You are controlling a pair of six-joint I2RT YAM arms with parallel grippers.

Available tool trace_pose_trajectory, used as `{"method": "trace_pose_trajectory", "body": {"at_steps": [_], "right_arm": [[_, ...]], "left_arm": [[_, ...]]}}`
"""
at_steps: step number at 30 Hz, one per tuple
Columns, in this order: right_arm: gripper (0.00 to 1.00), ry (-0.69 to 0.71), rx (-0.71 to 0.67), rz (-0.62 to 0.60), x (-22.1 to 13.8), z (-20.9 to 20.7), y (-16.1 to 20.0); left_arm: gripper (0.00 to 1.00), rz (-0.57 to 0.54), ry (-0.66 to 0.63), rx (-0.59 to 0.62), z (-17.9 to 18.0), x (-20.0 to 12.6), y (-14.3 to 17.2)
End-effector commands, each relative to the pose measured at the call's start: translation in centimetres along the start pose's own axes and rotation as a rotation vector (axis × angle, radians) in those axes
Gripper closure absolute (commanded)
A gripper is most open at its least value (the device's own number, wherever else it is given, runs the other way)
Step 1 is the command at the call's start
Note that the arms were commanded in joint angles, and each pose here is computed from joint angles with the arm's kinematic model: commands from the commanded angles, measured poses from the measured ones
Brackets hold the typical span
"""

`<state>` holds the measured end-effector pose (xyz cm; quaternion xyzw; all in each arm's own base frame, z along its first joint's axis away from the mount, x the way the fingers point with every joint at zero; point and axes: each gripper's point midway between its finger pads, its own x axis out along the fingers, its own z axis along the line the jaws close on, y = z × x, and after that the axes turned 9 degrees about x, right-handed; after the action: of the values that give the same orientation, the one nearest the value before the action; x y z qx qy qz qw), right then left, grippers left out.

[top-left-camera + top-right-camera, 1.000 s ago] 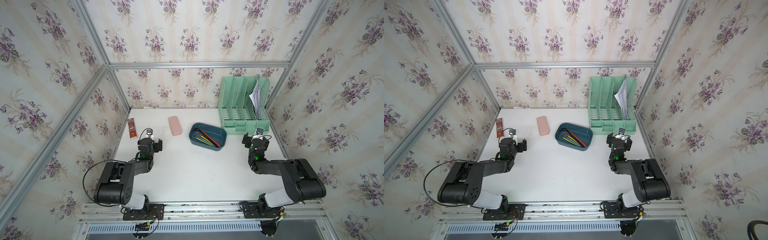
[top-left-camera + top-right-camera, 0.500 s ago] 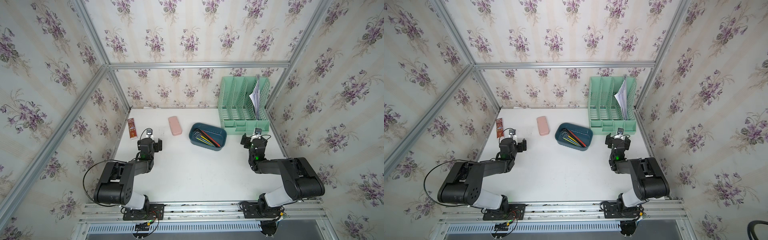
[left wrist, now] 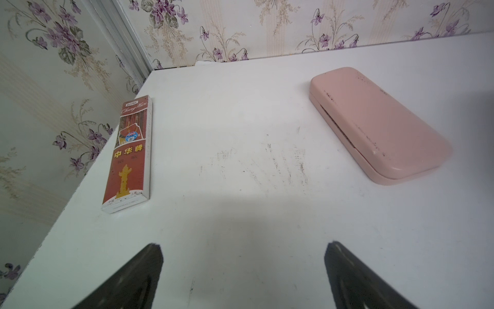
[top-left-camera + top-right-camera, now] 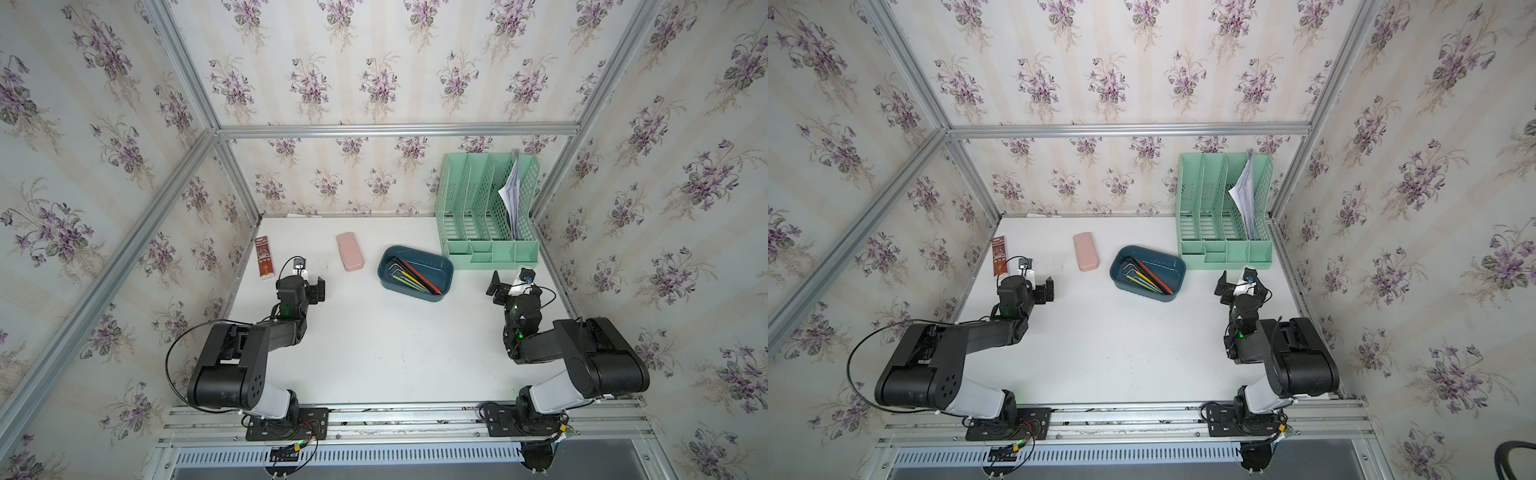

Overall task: Put the hex key on the desktop into the storage box
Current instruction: Reset both arms

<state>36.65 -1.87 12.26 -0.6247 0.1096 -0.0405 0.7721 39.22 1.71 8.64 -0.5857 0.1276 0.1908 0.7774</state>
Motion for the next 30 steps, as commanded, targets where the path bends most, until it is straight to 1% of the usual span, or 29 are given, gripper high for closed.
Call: {"method": "trace_pose_trajectory", "body": {"at_steps": [1, 2, 3, 4, 5, 7, 9, 10, 11, 13, 30], "right_arm": [[0.00, -0.010, 0.013, -0.009, 0.04, 0.26, -0.38], [0.00, -0.006, 0.015, 0.009, 0.18, 0.23, -0.12], [0.00, -0.017, 0.015, -0.033, -0.02, 0.36, -0.75], [0.00, -0.017, 0.014, -0.030, -0.05, 0.34, -0.74], [0.00, -0.008, 0.013, 0.009, 0.12, 0.27, -0.10], [0.00, -0.018, 0.013, -0.031, -0.06, 0.36, -0.68], [0.00, -0.009, 0.013, 0.004, 0.10, 0.27, -0.18], [0.00, -0.011, 0.010, 0.001, 0.02, 0.25, -0.05], [0.00, -0.018, 0.013, -0.026, -0.05, 0.38, -0.64], [0.00, -0.011, 0.013, 0.000, 0.09, 0.28, -0.21], [0.00, -0.013, 0.011, -0.004, 0.04, 0.31, -0.23]], "left_arm": [[0.01, -0.020, 0.002, 0.007, 0.05, -0.01, -0.62], [0.01, -0.022, 0.001, 0.008, 0.06, 0.00, -0.70], [0.01, -0.021, 0.001, 0.008, 0.06, 0.01, -0.65], [0.01, -0.021, 0.002, 0.008, 0.04, -0.01, -0.63], [0.01, -0.021, 0.002, 0.007, 0.04, 0.00, -0.65], [0.01, -0.021, 0.002, 0.007, 0.04, 0.00, -0.65], [0.01, -0.019, 0.002, 0.007, 0.02, 0.02, -0.56], [0.01, -0.019, 0.003, 0.009, 0.02, 0.03, -0.59], [0.01, -0.018, 0.003, 0.009, 0.02, 0.03, -0.56], [0.01, -0.019, 0.002, 0.009, 0.03, 0.01, -0.59], [0.01, -0.017, 0.003, 0.008, 0.05, 0.07, -0.60]]}}
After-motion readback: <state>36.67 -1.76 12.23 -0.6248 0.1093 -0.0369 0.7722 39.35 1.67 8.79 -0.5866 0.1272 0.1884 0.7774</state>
